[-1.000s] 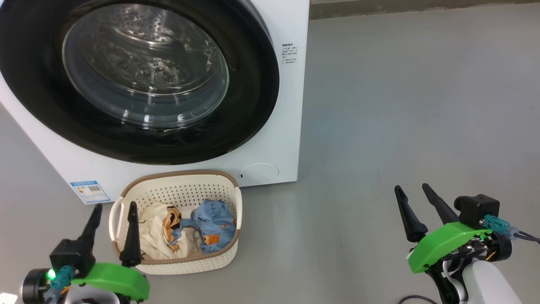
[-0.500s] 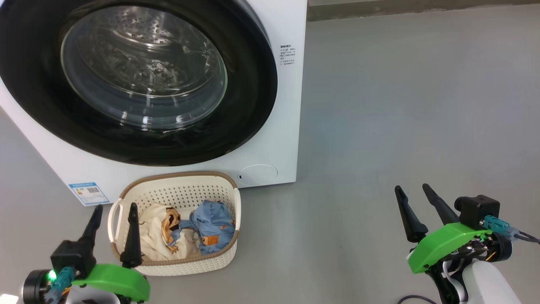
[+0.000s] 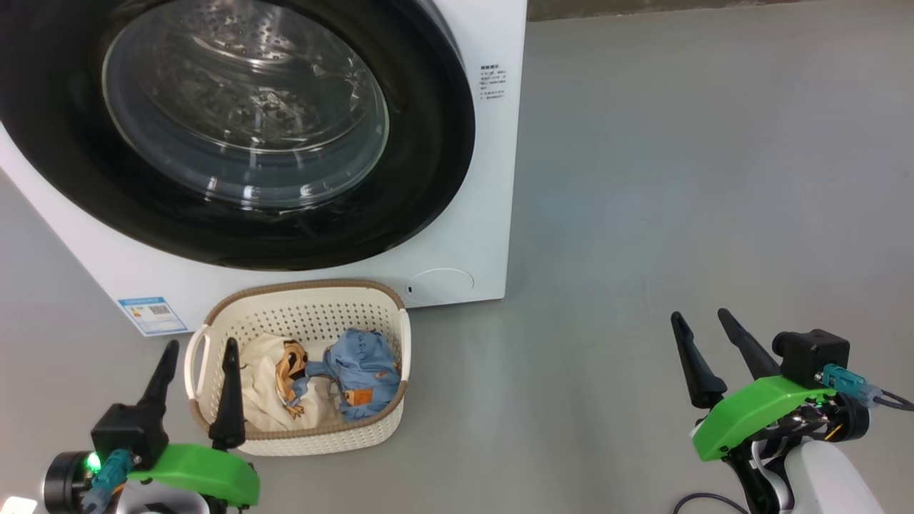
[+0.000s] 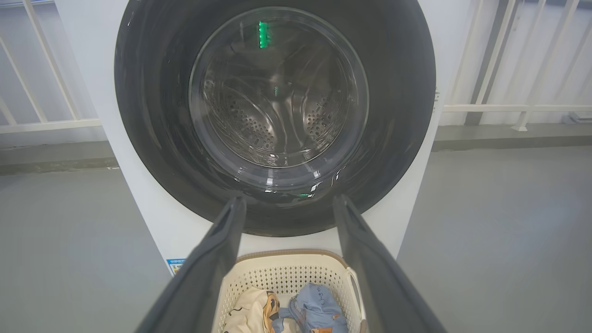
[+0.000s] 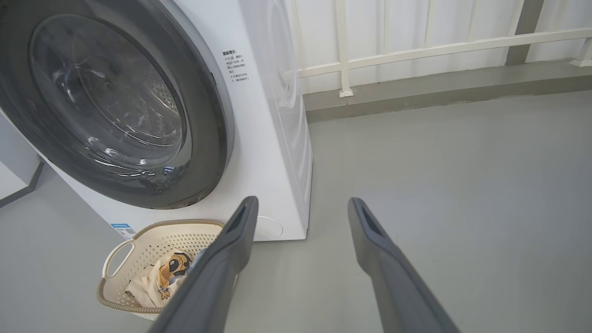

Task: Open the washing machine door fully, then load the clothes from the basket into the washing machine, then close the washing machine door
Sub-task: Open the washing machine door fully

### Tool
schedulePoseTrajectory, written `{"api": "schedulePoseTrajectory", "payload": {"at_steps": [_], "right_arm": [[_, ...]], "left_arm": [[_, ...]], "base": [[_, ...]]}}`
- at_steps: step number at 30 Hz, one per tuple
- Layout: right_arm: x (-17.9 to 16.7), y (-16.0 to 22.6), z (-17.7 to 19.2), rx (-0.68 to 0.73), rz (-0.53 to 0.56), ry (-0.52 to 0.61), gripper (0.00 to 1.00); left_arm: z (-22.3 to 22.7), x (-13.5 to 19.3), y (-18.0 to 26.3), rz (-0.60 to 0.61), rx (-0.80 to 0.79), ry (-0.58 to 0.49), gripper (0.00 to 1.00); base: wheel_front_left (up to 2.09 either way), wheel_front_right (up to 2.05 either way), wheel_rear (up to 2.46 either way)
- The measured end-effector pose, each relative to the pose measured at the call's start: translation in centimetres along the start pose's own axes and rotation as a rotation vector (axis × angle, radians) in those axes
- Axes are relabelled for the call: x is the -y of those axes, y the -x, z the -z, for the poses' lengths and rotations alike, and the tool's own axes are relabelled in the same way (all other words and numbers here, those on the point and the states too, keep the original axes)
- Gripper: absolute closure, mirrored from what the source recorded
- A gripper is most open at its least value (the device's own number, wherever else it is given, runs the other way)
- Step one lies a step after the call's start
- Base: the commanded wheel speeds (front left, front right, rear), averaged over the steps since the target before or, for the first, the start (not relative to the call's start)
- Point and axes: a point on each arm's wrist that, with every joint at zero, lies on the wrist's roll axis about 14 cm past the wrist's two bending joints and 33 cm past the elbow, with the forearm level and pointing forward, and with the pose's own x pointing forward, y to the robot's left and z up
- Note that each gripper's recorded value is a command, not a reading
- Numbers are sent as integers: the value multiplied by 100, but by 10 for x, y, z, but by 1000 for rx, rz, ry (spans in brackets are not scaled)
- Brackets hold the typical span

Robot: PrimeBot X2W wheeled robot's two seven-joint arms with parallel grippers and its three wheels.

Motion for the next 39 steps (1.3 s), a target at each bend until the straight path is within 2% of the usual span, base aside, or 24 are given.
{"api": "schedulePoseTrajectory", "payload": {"at_steps": [3, 9, 16, 21, 27, 28, 29, 30, 31, 32, 35, 36, 39], "right_arm": [[0, -4, -2, 5, -3, 2, 0], [-9, -25, -33, 92, -36, 10, 0], [-19, -59, -101, 263, -75, -37, 0], [-23, -79, -150, 374, -95, -159, 0], [-13, -100, -192, 475, -84, -411, 0], [-10, -104, -194, 478, -76, -464, 4], [-7, -109, -194, 476, -70, -507, 27], [-3, -113, -194, 477, -61, -558, 55], [0, -117, -192, 475, -51, -613, 88], [2, -121, -190, 468, -47, -648, 100], [6, -134, -183, 449, -30, -770, 100], [6, -134, -183, 449, -30, -770, 100], [11, -146, -172, 426, -9, -869, 100]], "left_arm": [[-1, 0, -1, -2, 4, 1, 0], [-2, 1, -3, -3, 14, 9, 0], [8, 2, 1, -13, -13, 28, 0], [13, -4, 4, -31, -28, 24, 0], [20, -7, 8, -37, -50, 24, 0], [21, -9, 8, -41, -53, 24, 0], [22, -10, 8, -44, -58, 23, 0], [24, -11, 9, -47, -63, 23, 0], [25, -12, 9, -50, -67, 22, 0], [26, -13, 8, -52, -70, 21, 0], [26, -13, 4, -47, -69, 20, 0], [26, -13, 4, -47, -69, 20, 0], [30, -12, 1, -45, -78, 19, 0]], "base": [[0, 0, 0], [0, 0, 0], [0, 0, 0], [0, 0, 0], [0, 0, 0], [0, 0, 0], [0, 0, 0], [0, 0, 0], [0, 0, 0], [0, 0, 0], [0, 0, 0], [0, 0, 0], [0, 0, 0]]}}
